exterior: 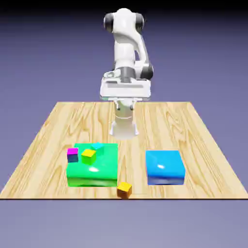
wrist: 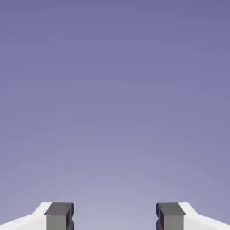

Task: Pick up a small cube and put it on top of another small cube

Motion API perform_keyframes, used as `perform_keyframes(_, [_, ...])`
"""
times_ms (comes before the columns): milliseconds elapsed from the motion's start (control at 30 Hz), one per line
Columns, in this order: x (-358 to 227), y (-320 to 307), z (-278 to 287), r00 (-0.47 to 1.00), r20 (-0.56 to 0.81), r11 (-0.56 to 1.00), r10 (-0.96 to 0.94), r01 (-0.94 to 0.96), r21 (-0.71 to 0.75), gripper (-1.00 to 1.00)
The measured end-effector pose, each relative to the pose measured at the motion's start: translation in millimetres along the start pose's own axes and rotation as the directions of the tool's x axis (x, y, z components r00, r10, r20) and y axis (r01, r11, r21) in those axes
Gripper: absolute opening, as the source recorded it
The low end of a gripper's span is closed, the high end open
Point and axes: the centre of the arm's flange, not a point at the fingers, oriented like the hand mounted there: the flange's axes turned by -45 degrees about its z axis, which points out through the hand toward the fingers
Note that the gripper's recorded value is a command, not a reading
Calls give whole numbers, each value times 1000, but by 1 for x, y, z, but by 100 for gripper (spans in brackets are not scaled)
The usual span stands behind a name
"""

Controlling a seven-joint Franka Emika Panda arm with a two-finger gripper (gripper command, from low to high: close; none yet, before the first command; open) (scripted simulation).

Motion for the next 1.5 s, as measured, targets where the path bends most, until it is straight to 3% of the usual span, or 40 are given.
perform_keyframes(333, [23,13,105,912,375,986,165,-161,-43,0])
perform_keyframes(667, [8,24,217,662,682,946,310,-289,-149,0])
perform_keyframes(1033, [-50,32,331,255,878,885,405,-352,-306,0])
perform_keyframes(1167, [-102,21,361,255,878,885,405,-352,-306,0])
perform_keyframes(1200, [-109,20,364,255,878,885,405,-352,-306,-100])
perform_keyframes(1267, [-109,20,364,255,878,884,405,-353,-305,-100])
perform_keyframes(1367, [-57,30,336,254,878,884,405,-355,-304,-100])
perform_keyframes(1500, [-38,92,280,237,852,854,467,-371,-365,-100])
